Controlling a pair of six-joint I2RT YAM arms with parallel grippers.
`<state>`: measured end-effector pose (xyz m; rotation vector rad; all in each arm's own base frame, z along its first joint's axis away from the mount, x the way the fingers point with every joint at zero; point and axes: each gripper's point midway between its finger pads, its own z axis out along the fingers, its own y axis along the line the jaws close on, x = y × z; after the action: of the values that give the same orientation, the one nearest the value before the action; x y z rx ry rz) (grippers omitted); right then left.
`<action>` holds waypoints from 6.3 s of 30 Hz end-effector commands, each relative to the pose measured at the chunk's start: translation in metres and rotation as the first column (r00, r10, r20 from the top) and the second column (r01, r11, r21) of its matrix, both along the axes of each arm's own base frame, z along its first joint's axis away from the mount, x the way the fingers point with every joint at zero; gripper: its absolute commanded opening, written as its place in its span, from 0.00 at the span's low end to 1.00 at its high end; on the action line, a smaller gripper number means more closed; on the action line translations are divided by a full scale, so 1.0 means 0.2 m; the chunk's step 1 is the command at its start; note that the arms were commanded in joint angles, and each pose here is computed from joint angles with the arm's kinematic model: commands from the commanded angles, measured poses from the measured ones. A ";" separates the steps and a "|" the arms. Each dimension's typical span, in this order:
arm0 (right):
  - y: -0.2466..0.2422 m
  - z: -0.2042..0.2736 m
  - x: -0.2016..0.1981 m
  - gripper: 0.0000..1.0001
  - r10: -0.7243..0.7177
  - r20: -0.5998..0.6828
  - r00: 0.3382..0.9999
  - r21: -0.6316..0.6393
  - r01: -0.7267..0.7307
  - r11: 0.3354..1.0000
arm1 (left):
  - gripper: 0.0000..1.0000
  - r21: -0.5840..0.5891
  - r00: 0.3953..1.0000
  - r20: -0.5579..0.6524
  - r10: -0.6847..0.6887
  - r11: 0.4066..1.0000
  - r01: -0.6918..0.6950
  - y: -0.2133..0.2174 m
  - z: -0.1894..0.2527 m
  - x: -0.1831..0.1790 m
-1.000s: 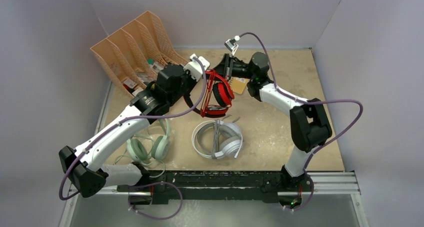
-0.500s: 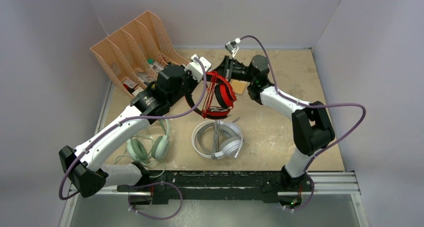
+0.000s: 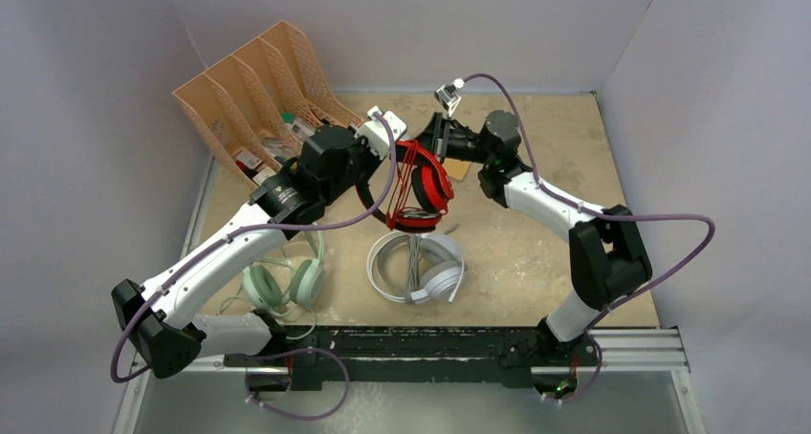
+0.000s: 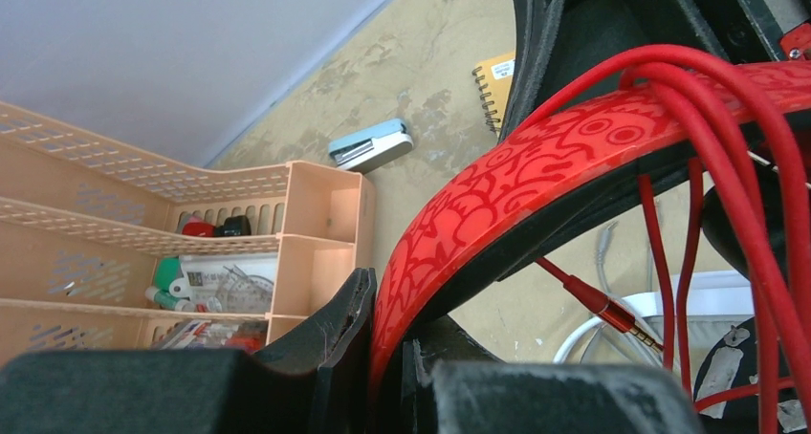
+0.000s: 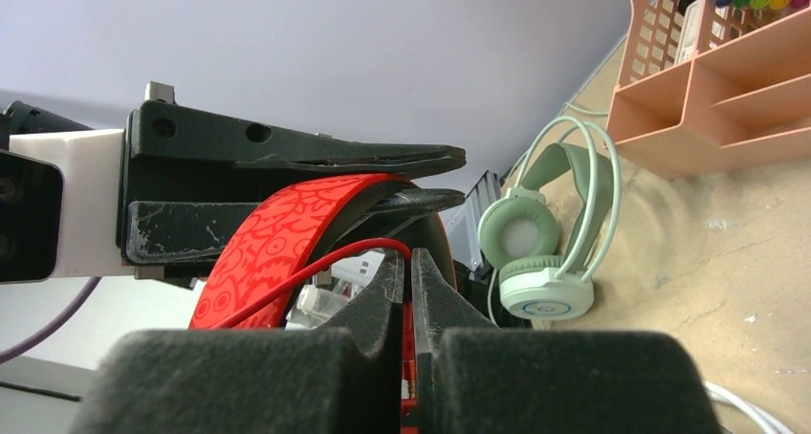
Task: Wrap the headphones
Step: Wrap the headphones cable around the headphones.
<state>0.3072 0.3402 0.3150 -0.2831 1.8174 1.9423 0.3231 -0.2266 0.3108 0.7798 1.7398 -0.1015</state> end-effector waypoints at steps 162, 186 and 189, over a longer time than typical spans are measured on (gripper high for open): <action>-0.40 0.16 0.04 0.62 0.213 0.875 0.435 -0.322 0.195 0.926 | 0.00 -0.135 0.993 -0.106 -0.051 0.990 0.036 0.08 -0.06 -0.16; -0.18 -0.04 -0.06 0.31 0.321 0.855 0.407 -0.348 -0.008 0.937 | 0.00 -0.144 0.993 -0.104 -0.060 0.988 0.045 0.08 -0.04 -0.17; -0.17 -0.04 -0.07 0.30 0.319 0.852 0.415 -0.340 -0.023 0.940 | 0.00 -0.146 0.992 -0.108 -0.060 0.988 0.044 0.07 -0.03 -0.17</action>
<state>0.3015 0.3007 0.3000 -1.3611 1.3308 1.0984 0.2835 -0.2029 0.2546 0.7870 1.9286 -0.2407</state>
